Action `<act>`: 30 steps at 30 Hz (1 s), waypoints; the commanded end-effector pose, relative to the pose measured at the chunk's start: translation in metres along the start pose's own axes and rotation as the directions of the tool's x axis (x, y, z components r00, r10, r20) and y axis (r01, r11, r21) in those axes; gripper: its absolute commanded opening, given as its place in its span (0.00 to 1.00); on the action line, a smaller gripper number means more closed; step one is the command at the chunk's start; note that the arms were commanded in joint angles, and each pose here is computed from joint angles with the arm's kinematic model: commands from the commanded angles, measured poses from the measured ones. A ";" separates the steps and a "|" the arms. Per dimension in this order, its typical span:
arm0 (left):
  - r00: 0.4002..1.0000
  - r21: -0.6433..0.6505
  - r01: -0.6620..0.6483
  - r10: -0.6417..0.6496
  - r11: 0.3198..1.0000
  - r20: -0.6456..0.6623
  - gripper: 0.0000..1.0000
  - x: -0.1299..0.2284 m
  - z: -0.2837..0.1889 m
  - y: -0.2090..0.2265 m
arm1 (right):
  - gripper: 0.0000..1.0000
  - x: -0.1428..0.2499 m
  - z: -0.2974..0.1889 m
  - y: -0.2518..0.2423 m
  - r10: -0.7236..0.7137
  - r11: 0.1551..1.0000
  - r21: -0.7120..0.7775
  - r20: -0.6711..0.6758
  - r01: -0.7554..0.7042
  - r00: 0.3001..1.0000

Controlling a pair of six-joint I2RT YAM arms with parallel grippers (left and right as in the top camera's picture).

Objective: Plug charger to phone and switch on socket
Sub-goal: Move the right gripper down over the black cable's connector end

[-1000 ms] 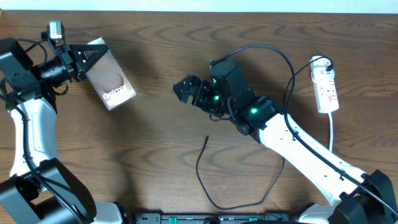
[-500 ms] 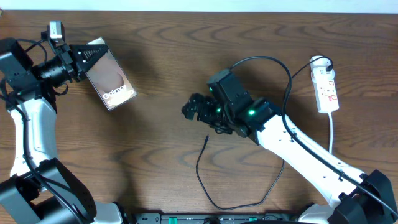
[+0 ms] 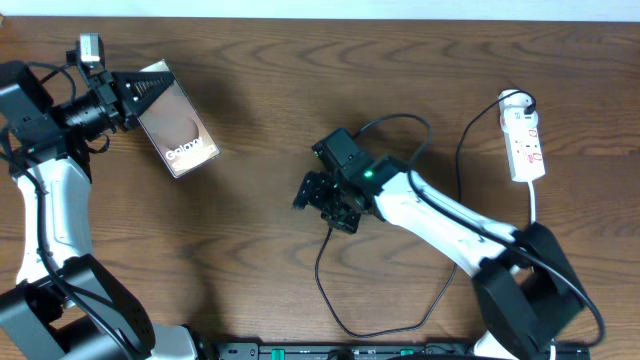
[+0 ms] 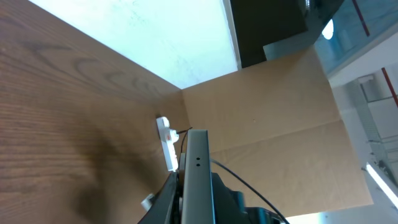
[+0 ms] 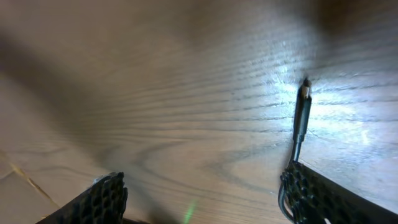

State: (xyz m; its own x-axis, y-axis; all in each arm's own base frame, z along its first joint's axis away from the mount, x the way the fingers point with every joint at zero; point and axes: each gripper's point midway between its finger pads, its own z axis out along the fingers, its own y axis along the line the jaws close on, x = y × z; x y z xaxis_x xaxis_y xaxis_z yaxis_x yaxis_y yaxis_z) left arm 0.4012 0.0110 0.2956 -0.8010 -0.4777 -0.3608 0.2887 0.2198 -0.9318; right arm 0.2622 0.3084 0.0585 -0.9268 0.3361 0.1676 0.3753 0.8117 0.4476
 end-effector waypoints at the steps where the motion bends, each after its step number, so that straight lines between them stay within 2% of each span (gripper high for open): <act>1: 0.999 0.028 -0.033 0.034 0.999 -0.024 0.08 0.006 -0.001 -0.011 | 0.79 0.009 0.005 0.004 0.027 0.999 -0.017 -0.077 -0.028 0.997; 23: 0.999 0.028 -0.042 0.043 0.999 -0.024 0.07 0.006 -0.001 -0.011 | 0.82 -0.005 0.001 -0.032 0.106 0.985 0.132 0.020 -0.108 0.994; 30: 0.999 0.028 -0.046 0.047 0.999 -0.024 0.07 0.006 -0.001 -0.011 | 0.78 -0.006 0.001 -0.033 0.114 0.983 0.138 0.026 -0.117 0.993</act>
State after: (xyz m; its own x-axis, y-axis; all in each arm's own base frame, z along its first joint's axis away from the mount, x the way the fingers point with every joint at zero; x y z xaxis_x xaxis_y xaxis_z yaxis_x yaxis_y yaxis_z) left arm 0.4007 0.0107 0.2958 -0.7981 -0.4725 -0.3739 0.3013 0.2244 -0.9268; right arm 0.2497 0.2822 0.0384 -0.8826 0.4163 0.2183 0.4669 0.8303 0.3043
